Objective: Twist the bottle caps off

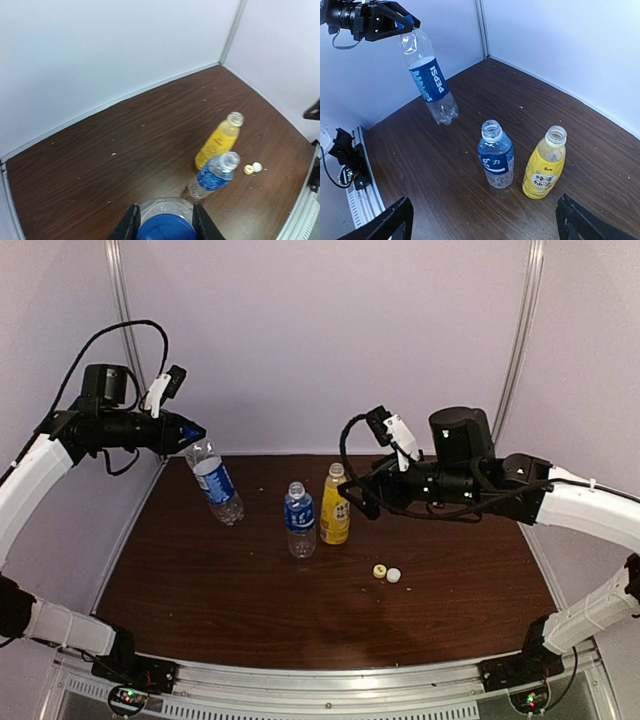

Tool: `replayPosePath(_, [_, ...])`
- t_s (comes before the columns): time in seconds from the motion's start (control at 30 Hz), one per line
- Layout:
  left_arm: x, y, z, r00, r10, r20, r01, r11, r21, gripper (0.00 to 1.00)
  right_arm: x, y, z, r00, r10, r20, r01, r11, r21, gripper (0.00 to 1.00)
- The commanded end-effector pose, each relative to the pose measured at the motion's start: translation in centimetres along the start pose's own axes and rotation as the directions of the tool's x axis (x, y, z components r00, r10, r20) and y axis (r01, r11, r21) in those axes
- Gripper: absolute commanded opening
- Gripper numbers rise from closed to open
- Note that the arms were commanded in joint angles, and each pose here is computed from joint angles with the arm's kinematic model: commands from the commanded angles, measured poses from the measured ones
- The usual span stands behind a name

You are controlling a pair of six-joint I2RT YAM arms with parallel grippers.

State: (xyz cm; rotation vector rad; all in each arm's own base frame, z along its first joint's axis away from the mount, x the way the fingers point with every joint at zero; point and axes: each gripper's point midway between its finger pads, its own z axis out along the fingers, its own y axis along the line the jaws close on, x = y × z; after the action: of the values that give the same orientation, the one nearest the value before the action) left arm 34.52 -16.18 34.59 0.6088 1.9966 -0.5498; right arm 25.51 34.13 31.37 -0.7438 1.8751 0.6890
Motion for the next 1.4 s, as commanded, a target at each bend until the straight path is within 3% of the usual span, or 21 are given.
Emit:
replayPosePath(0.0, [0.1, -7.7, -2.4, 0.997, 0.054, 0.048, -0.065, 0.956, 0.285, 0.20, -2.6, 3.3, -0.5, 0.999, -0.003, 0.047, 0.012, 0.985, -0.174, 1.00])
replayPosePath(0.2, [-1.2, -13.3, -5.4, 0.991, 0.027, 0.134, -0.087, 0.884, 0.460, 0.19, -4.0, 7.5, -0.5, 0.997, 0.003, 0.073, 0.025, 0.925, -0.380, 1.00])
replayPosePath(0.33, [-2.5, -15.7, -6.2, 0.977, -0.031, 0.213, -0.094, 0.830, 0.550, 0.19, -3.8, 9.4, 0.1, 0.998, -0.014, 0.059, 0.038, 0.901, -0.432, 1.00])
replayPosePath(0.83, [-4.1, -22.4, -2.0, 0.965, -0.053, 0.256, -0.138, 0.727, 0.672, 0.18, -3.0, 9.8, 1.7, 0.998, -0.055, 0.021, 0.059, 0.916, -0.396, 1.00])
replayPosePath(1.07, [-4.4, -22.7, -1.7, 0.956, -0.076, 0.284, -0.144, 0.720, 0.679, 0.17, -1.5, 8.5, 2.4, 0.997, -0.070, -0.010, 0.063, 0.941, -0.333, 0.97])
replayPosePath(1.37, [-3.8, -22.7, -1.7, 0.957, -0.083, 0.279, -0.138, 0.715, 0.685, 0.16, -0.9, 8.9, 3.3, 0.996, -0.089, -0.021, 0.076, 0.932, -0.355, 0.99])
